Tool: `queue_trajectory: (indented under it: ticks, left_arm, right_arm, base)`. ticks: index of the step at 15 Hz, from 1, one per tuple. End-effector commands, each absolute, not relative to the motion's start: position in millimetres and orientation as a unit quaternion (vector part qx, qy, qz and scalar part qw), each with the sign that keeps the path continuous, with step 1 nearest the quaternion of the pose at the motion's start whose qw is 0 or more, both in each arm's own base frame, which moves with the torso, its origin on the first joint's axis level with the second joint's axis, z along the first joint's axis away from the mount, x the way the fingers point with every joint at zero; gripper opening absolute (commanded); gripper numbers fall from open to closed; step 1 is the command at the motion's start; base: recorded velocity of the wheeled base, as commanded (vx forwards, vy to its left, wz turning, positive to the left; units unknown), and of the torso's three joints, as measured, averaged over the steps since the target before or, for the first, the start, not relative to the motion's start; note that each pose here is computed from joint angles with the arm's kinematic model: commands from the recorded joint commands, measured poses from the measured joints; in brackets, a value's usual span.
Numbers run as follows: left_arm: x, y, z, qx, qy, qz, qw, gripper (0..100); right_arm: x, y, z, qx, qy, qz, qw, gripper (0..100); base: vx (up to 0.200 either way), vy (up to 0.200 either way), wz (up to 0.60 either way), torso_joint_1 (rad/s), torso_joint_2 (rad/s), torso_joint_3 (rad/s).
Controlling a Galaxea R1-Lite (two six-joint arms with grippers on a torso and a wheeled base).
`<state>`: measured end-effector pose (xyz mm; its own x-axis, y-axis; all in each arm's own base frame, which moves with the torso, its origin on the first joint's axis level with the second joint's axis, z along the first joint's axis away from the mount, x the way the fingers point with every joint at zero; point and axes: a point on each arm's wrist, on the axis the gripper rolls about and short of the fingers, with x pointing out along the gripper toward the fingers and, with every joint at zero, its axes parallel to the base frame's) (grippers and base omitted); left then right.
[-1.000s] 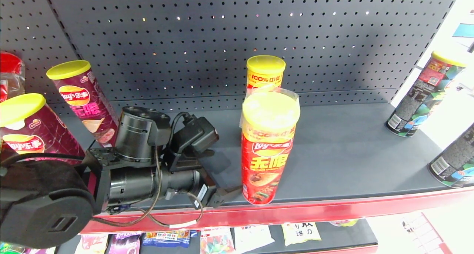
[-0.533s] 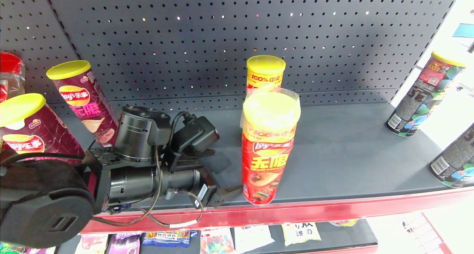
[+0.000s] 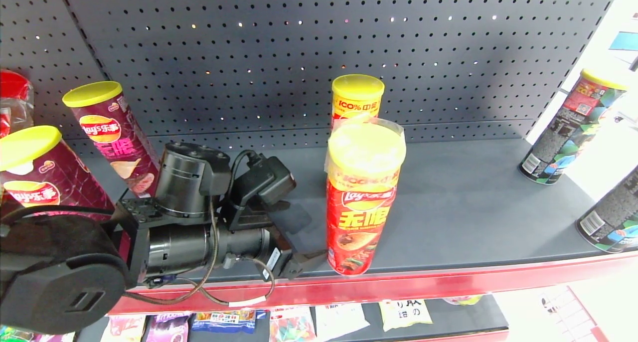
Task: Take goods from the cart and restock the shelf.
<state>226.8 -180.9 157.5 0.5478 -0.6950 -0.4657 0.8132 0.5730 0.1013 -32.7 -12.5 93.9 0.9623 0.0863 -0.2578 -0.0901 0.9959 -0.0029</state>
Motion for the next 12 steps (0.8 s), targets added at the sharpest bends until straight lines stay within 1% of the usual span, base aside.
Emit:
queue_trajectory:
  ticks: [1,12]
  left_arm:
    - [227.6,-181.5,158.1,0.154,0.190,-0.435,0.866,100]
    - [230.9,-184.7,158.4,0.154,0.188,-0.437,0.866,100]
  right_arm:
    - [-32.5,-12.5,93.9,-0.008,0.131,0.044,0.990,100]
    - [-32.5,-12.5,93.9,-0.008,0.131,0.044,0.990,100]
  base:
    - [0.000,0.000,0.00,0.000,0.00,0.000]
    - [0.000,0.000,0.00,0.000,0.00,0.000]
